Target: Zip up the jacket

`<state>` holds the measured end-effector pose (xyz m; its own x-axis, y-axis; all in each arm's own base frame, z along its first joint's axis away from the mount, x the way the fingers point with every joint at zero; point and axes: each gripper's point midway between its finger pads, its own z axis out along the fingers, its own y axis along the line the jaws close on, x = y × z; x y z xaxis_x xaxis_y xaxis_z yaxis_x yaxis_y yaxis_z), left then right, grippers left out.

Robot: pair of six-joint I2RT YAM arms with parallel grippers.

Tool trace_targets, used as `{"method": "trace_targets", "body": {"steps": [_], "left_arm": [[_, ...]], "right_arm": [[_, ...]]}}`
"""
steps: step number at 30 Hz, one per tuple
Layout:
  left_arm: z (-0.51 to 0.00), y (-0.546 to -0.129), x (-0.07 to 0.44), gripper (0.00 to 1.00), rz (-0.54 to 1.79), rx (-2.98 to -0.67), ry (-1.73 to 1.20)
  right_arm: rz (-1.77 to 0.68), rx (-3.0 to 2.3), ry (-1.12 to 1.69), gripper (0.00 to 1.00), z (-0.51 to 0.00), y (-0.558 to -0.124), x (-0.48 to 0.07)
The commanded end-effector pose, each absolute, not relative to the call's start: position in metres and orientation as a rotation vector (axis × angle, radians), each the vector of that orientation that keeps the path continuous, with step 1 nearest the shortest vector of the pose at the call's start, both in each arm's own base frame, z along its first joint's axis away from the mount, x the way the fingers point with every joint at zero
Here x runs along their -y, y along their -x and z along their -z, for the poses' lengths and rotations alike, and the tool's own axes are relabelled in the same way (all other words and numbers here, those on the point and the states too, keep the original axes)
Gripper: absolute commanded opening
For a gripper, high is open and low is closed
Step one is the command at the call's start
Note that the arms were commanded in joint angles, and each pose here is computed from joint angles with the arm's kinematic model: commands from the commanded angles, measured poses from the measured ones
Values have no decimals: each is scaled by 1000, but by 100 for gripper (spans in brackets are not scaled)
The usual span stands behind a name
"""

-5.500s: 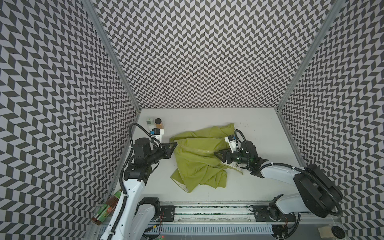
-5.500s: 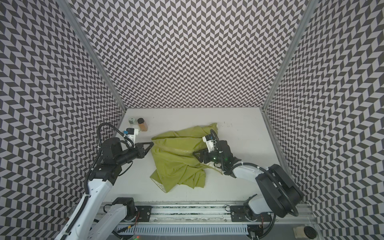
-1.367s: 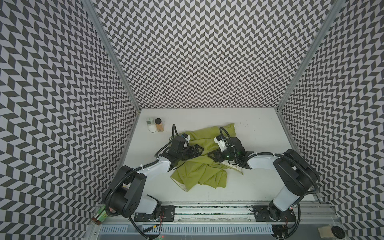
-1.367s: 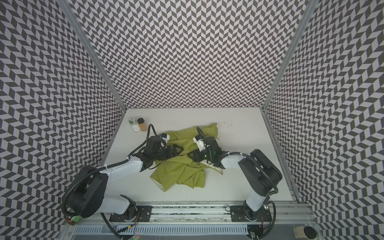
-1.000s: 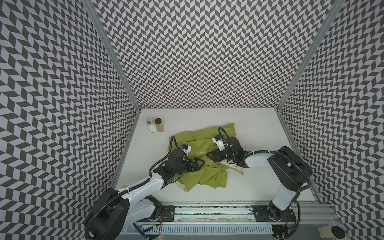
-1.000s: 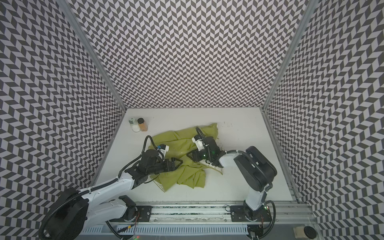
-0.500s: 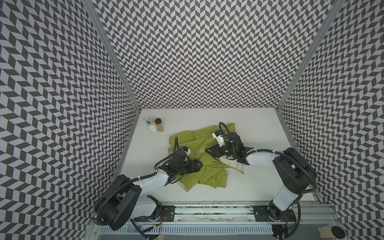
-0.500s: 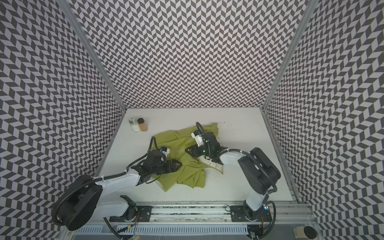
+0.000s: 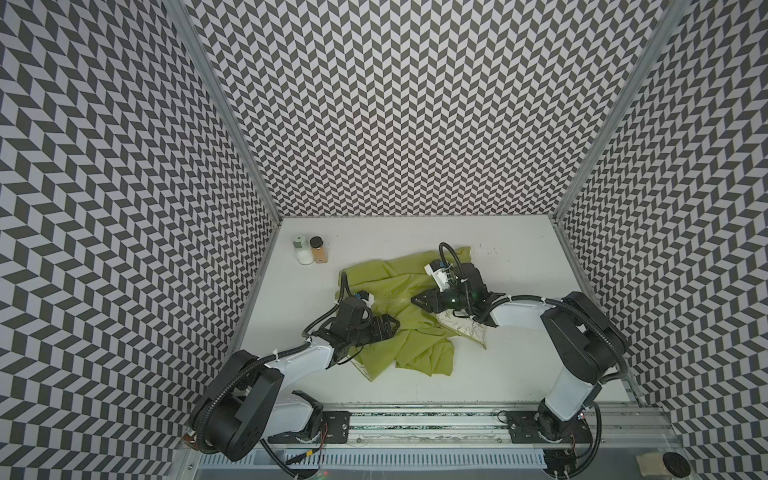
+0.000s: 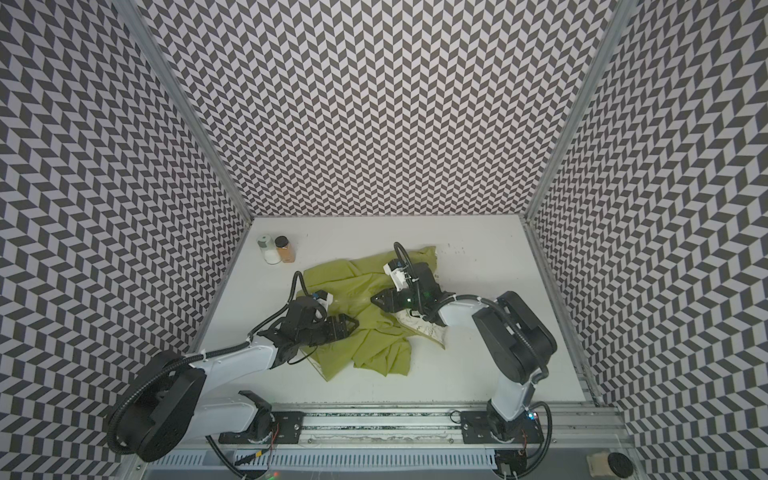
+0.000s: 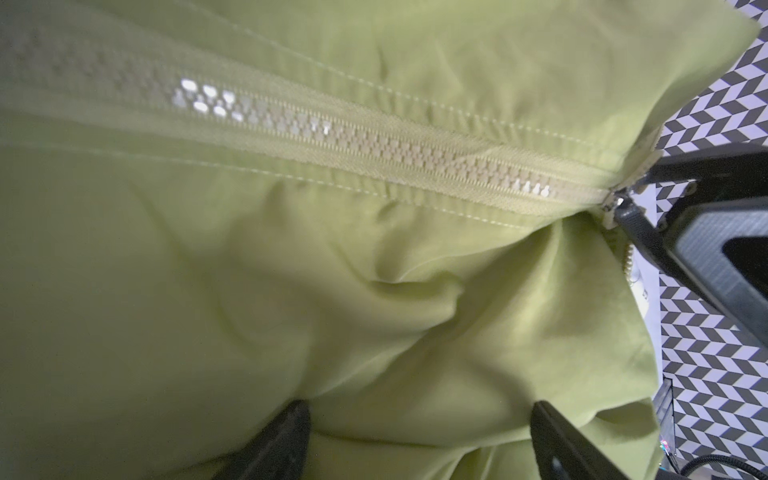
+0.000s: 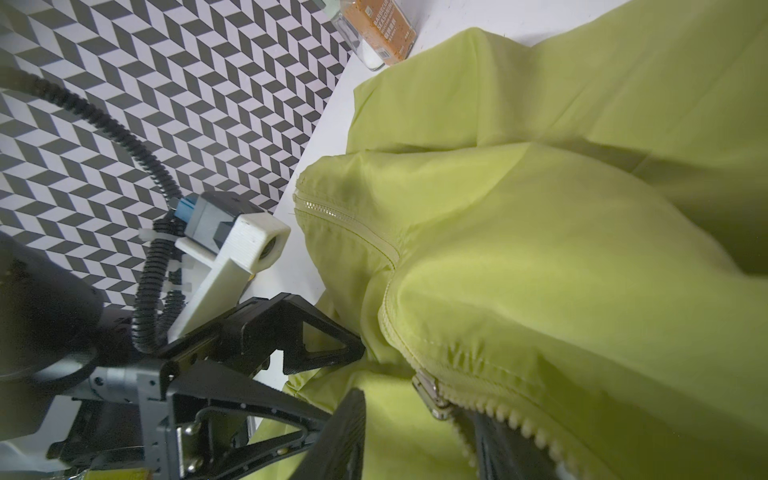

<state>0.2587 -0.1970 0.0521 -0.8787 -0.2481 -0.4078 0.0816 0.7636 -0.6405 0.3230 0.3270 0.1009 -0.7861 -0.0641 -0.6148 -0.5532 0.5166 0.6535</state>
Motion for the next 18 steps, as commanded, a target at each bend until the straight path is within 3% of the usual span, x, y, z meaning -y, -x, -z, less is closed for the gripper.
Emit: {"method": "trace_targets", "body": {"steps": [1, 4, 11, 18], "left_arm": [[-57, -265, 196, 86, 922, -2467, 124], [-63, -265, 193, 86, 907, -2466, 151], [-130, -281, 192, 99, 946, -2236, 238], [-115, -318, 218, 99, 840, -2332, 175]], "right_arm": [[-1243, -2209, 516, 44, -97, -323, -330], [-1213, -2219, 508, 44, -97, -321, -324], [-1135, -2212, 410, 41, -99, -325, -293], [-1157, -2183, 373, 39, -96, -327, -287]]}}
